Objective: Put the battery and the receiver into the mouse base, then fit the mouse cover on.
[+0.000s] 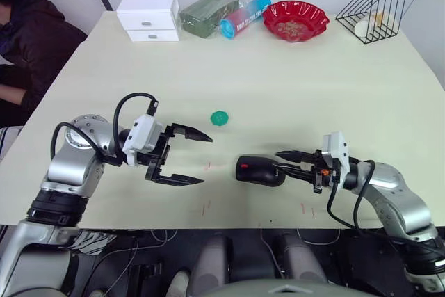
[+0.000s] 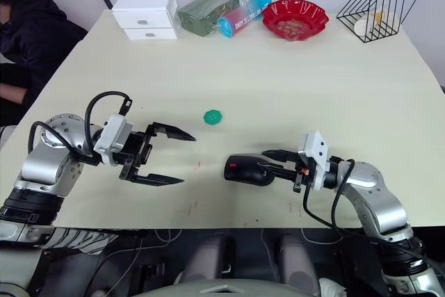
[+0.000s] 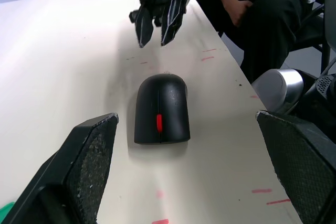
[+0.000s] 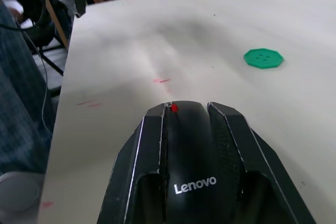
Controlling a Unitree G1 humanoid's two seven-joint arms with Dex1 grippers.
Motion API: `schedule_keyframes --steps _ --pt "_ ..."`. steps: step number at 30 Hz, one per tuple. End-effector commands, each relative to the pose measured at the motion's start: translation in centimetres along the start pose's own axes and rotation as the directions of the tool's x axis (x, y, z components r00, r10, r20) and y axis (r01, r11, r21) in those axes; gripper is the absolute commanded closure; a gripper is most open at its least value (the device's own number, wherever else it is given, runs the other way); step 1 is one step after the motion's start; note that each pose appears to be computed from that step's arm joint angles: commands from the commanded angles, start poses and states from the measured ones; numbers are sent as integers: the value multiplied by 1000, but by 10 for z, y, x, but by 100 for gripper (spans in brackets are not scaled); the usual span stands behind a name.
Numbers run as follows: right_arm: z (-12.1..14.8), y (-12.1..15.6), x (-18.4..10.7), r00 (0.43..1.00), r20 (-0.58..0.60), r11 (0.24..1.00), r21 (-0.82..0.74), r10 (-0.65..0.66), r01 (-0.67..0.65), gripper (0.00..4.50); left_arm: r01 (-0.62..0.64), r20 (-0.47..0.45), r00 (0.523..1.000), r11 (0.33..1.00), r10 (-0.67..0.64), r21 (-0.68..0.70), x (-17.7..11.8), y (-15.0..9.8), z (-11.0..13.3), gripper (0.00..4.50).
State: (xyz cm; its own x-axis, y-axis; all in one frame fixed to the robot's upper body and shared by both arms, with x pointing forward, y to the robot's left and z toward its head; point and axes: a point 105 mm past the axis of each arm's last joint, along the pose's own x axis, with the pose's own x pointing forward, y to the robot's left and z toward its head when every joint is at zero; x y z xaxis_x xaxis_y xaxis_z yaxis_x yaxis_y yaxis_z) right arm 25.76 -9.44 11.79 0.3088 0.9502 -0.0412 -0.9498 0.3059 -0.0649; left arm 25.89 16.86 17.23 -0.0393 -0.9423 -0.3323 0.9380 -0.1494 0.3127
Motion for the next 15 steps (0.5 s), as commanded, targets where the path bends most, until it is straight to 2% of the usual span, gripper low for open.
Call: schedule_keyframes --steps 1,10,15 --pt "3 -2 0 1000 18 999 -48 9 -8 325 53 7 999 998 -53 46 0 -4 11 0" --pt "-18 -2 0 999 -2 999 -33 36 -36 325 44 9 999 998 -44 35 -4 -5 10 0" --pt "-40 3 2 992 -105 997 -28 72 -75 325 39 9 999 999 -40 33 -5 -5 9 0"
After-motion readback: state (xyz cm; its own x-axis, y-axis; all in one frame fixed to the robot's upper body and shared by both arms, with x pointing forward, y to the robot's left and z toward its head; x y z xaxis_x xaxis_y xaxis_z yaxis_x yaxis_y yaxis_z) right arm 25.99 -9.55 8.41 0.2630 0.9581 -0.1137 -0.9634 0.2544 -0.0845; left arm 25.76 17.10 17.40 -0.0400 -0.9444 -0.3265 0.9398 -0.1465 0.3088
